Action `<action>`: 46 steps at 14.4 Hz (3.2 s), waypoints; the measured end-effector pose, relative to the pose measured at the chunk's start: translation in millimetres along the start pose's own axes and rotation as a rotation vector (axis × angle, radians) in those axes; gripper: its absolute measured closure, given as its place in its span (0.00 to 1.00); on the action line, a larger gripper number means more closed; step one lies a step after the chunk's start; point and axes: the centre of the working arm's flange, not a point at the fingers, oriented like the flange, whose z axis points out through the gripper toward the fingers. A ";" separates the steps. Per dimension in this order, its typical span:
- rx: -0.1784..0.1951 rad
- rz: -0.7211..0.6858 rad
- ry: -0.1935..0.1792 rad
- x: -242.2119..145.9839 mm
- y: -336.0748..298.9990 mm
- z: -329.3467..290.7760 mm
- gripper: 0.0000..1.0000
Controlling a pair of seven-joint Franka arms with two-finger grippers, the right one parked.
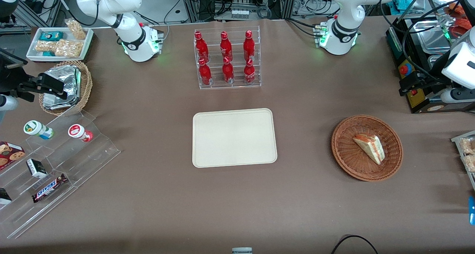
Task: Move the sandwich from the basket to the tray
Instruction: 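Move the left gripper toward the wicker basket holding the sandwich, then lower the open left gripper over the wrapped sandwich in the basket, then close the left gripper on the sandwich and lift it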
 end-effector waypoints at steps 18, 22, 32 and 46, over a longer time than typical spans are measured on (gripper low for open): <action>0.011 0.003 -0.129 6.2 2.1 48.5 0.00; 0.013 -0.003 -0.154 39.8 1.2 119.6 0.00; 0.001 -0.178 -0.031 54.8 -30.3 281.7 0.00; -0.003 -0.812 -0.001 55.7 -25.3 358.9 0.38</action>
